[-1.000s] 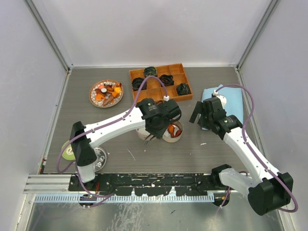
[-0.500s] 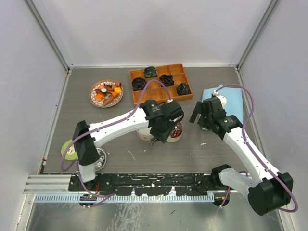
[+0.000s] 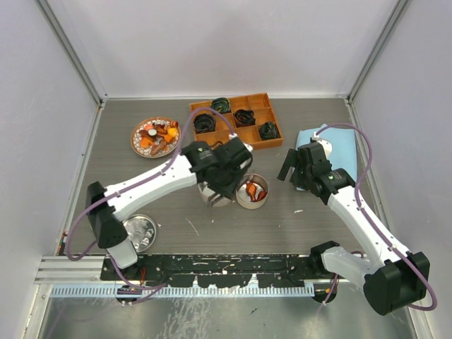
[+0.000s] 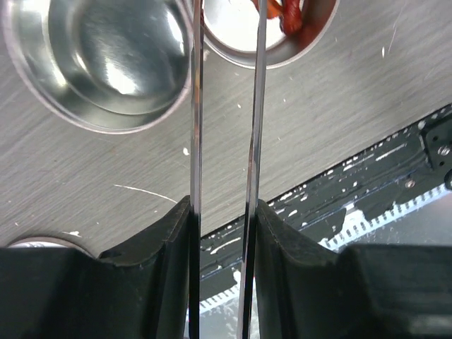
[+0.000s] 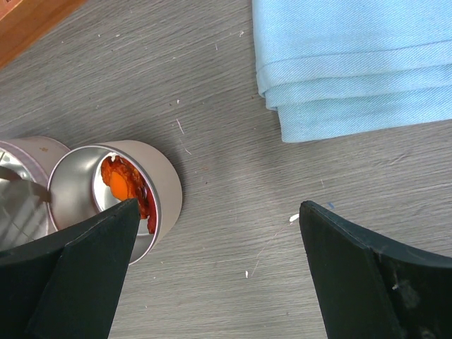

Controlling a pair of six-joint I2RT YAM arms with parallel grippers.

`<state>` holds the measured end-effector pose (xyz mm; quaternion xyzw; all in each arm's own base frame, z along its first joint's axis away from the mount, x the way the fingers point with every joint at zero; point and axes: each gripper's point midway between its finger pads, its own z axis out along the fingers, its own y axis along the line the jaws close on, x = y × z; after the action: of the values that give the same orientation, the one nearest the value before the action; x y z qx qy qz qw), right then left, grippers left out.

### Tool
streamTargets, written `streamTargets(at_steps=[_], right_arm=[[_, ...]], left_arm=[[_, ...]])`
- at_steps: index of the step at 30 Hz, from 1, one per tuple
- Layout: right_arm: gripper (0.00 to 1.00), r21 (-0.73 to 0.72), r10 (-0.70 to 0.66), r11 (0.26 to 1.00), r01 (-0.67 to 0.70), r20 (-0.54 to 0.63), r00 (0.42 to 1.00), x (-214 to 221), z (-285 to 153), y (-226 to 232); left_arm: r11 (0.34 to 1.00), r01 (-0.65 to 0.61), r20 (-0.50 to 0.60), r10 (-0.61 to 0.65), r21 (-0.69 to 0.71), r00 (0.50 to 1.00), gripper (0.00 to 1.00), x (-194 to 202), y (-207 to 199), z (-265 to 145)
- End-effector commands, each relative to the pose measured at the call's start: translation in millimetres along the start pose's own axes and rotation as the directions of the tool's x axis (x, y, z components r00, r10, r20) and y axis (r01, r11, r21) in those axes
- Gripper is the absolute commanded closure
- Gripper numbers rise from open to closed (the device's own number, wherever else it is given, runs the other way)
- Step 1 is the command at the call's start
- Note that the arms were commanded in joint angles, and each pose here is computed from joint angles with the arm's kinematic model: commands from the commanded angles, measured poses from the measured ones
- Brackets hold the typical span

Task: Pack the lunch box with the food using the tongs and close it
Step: Place the fake food in the packing box, then pick up the fake food from the plate.

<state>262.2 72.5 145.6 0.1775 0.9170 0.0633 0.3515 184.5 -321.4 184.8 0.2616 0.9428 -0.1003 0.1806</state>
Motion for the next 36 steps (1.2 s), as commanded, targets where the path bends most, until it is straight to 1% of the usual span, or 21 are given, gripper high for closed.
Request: streamTargets(at_steps=[1,7,15,21,23,28,30,33,36], right_arm=[[0.00,-0.025,0.011,1.000,-0.009,0.056,0.998,-15,-4,6],[0.00,-0.022,0.011,1.000,-0.010,0.058,0.998,-15,-5,5],[0.00,-0.029,0.015,0.999,-0.013,0.062,0.998,-19,-6,8],[0.00,-0.033,0.015,0.999,-0.013,0.058,0.998,-20,-7,10],[0.00,-0.032,0.015,0.999,-0.013,0.058,0.998,-19,-6,9],[0.00,-0.031,0.013,0.999,-0.011,0.056,0.998,-19,-6,9],[0.00,-0.028,0.012,1.000,-0.011,0.053,0.999,-18,-5,9],[0.00,-0.030,0.011,0.999,-0.009,0.054,0.999,-18,-6,9],[0.00,-0.028,0.010,1.000,-0.008,0.053,0.999,-19,-5,9]], left_arm=[[0.997,0.079,0.144,-0.081,0.019,0.986,0.64,-26,28,-30],[0.977,0.208,0.225,-0.211,0.040,0.951,0.64,-36,71,-49],[0.919,0.392,0.299,-0.363,-0.042,0.883,0.62,-38,159,-65],[0.853,0.512,0.320,-0.461,-0.097,0.828,0.60,-35,219,-69],[0.821,0.560,0.328,-0.503,-0.109,0.800,0.60,-33,239,-68],[0.762,0.633,0.328,-0.568,-0.138,0.755,0.59,-28,278,-63],[0.749,0.646,0.318,-0.583,-0.147,0.748,0.59,-26,291,-58],[0.733,0.650,0.304,-0.584,-0.201,0.753,0.58,-24,312,-51],[0.730,0.644,0.293,-0.580,-0.228,0.760,0.57,-28,326,-48]])
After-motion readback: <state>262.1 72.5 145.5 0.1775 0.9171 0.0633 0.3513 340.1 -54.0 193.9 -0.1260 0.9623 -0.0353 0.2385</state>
